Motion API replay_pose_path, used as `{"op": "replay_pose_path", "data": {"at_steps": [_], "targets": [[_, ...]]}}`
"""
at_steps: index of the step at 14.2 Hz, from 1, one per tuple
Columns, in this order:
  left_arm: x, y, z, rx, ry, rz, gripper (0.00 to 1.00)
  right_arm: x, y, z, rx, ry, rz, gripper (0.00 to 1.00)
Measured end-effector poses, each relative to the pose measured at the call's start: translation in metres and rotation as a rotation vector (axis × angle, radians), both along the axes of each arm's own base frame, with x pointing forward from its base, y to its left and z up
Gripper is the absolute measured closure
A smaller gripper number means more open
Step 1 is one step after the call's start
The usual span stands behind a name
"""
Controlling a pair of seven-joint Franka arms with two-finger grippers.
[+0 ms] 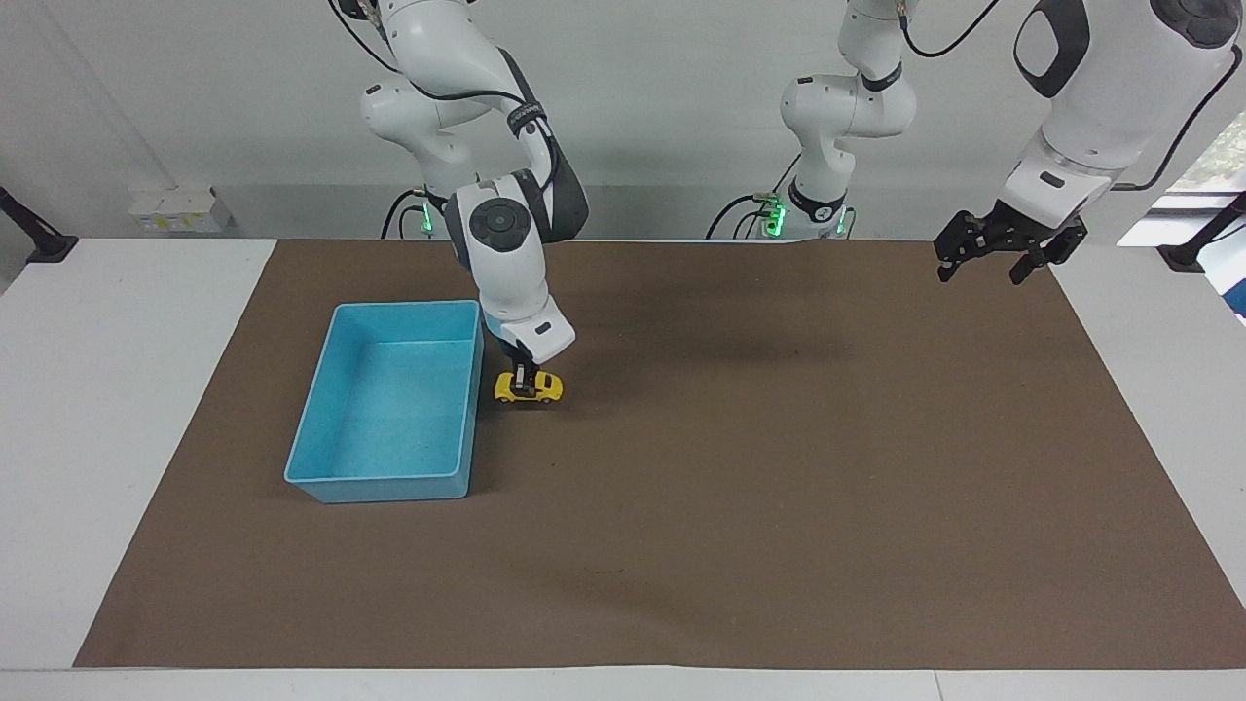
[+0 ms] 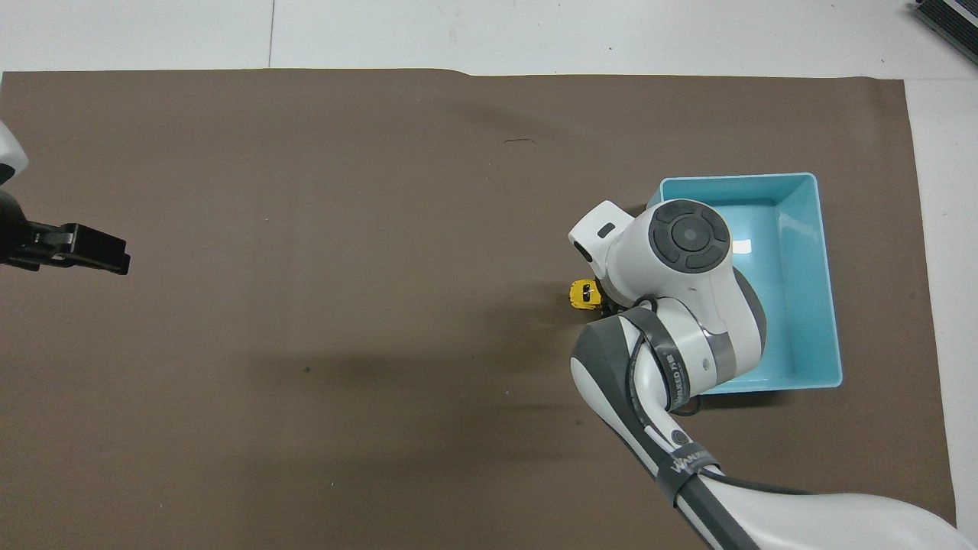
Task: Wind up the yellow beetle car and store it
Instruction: 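Lift the car with the right gripper over into the blue bin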
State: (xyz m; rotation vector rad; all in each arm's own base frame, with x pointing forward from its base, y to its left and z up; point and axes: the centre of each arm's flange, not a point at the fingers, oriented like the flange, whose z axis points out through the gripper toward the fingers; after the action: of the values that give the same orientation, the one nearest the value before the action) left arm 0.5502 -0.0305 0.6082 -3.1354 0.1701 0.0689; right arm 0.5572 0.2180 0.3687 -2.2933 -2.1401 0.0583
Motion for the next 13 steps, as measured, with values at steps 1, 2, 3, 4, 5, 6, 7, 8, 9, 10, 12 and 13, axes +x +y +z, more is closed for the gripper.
{"op": "replay_pose_path", "data": {"at_steps": [1, 2, 3, 4, 5, 6, 7, 8, 9, 10, 12, 13], "targets": [[0.000, 0.000, 0.000, 0.000, 0.000, 0.000, 0.00, 0.002, 0.000, 0.011, -0.005, 0.014, -0.005, 0.57], [0.000, 0.000, 0.000, 0.000, 0.000, 0.000, 0.00, 0.004, -0.001, 0.024, -0.011, 0.029, -0.013, 0.57], [0.000, 0.000, 0.000, 0.000, 0.000, 0.000, 0.00, 0.005, -0.003, 0.038, -0.015, 0.043, -0.021, 0.57], [0.000, 0.000, 0.000, 0.000, 0.000, 0.000, 0.00, 0.006, -0.008, 0.051, -0.018, 0.049, -0.029, 0.57], [0.000, 0.000, 0.000, 0.000, 0.000, 0.000, 0.00, 0.007, -0.018, 0.064, -0.018, 0.052, -0.045, 0.57], [0.000, 0.000, 0.000, 0.000, 0.000, 0.000, 0.00, 0.007, -0.032, 0.073, -0.017, 0.054, -0.062, 0.57], [0.000, 0.000, 0.000, 0.000, 0.000, 0.000, 0.00, 0.009, -0.046, 0.079, -0.014, 0.055, -0.067, 0.57], [0.000, 0.000, 0.000, 0.000, 0.000, 0.000, 0.00, 0.012, -0.061, 0.082, -0.011, 0.056, -0.057, 0.57], [0.000, 0.000, 0.000, 0.000, 0.000, 0.000, 0.00, 0.016, -0.076, 0.082, -0.008, 0.058, -0.038, 0.57], [0.000, 0.000, 0.000, 0.000, 0.000, 0.000, 0.00, 0.018, -0.088, 0.080, -0.006, 0.063, -0.022, 0.57], [0.000, 0.000, 0.000, 0.000, 0.000, 0.000, 0.00, 0.020, -0.107, 0.076, -0.004, 0.073, -0.006, 0.57], [0.000, 0.000, 0.000, 0.000, 0.000, 0.000, 0.00, 0.021, -0.115, 0.074, -0.004, 0.078, -0.002, 0.57]]}}
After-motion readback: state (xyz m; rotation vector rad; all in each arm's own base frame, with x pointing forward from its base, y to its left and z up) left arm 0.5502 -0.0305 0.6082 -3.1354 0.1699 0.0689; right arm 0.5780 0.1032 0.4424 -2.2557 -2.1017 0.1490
